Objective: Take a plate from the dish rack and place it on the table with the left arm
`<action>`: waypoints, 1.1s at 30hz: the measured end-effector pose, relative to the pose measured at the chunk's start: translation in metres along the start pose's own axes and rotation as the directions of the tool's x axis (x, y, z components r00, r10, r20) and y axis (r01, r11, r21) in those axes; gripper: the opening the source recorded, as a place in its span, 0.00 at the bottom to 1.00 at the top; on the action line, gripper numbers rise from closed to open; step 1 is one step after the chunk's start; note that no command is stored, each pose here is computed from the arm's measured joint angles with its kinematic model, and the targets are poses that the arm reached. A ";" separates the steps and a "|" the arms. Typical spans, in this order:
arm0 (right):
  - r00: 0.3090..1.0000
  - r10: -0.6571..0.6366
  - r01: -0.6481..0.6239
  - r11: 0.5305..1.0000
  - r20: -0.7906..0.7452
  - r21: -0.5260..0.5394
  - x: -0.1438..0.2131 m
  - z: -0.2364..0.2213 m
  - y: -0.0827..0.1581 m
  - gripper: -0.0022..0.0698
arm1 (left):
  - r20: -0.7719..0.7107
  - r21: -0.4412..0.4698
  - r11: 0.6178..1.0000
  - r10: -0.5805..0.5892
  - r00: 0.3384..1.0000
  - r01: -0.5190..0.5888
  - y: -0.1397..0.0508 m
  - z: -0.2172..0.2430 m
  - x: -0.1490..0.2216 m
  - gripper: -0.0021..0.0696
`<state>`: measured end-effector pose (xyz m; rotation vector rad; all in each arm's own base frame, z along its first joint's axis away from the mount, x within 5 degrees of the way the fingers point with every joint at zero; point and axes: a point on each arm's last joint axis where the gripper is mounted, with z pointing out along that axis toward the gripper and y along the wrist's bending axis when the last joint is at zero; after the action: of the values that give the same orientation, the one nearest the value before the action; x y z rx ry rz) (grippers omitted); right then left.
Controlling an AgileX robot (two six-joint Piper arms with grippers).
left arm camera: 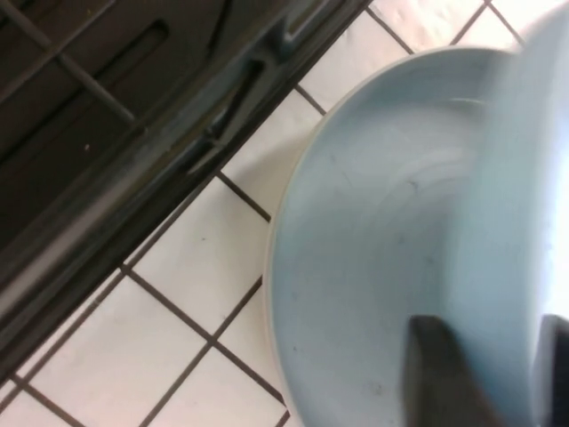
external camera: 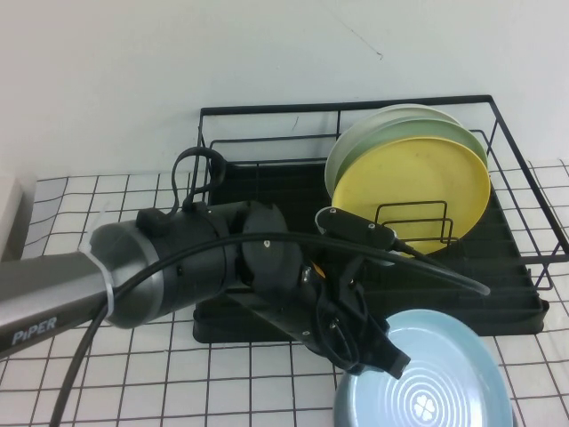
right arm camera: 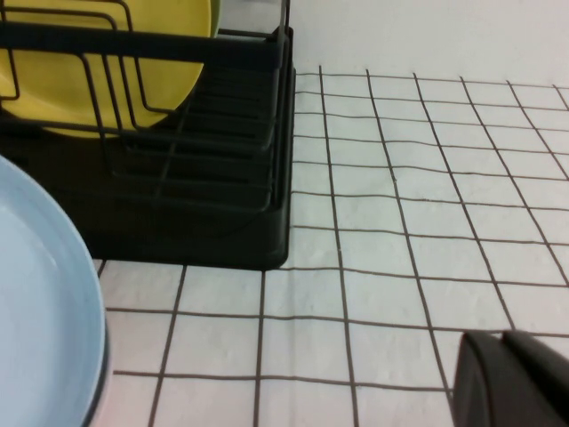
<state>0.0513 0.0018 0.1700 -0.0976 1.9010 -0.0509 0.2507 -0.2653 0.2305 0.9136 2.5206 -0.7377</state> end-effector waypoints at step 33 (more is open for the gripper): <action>1.000 0.000 0.000 1.000 0.000 0.000 0.000 0.000 0.000 0.03 | 0.268 -0.083 0.977 0.213 0.939 -0.198 -0.039 -0.135 0.013 0.03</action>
<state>0.0513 0.0018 0.1700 -0.0976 1.9010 -0.0509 0.1947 -0.2064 0.3460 0.9645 2.1537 -0.6745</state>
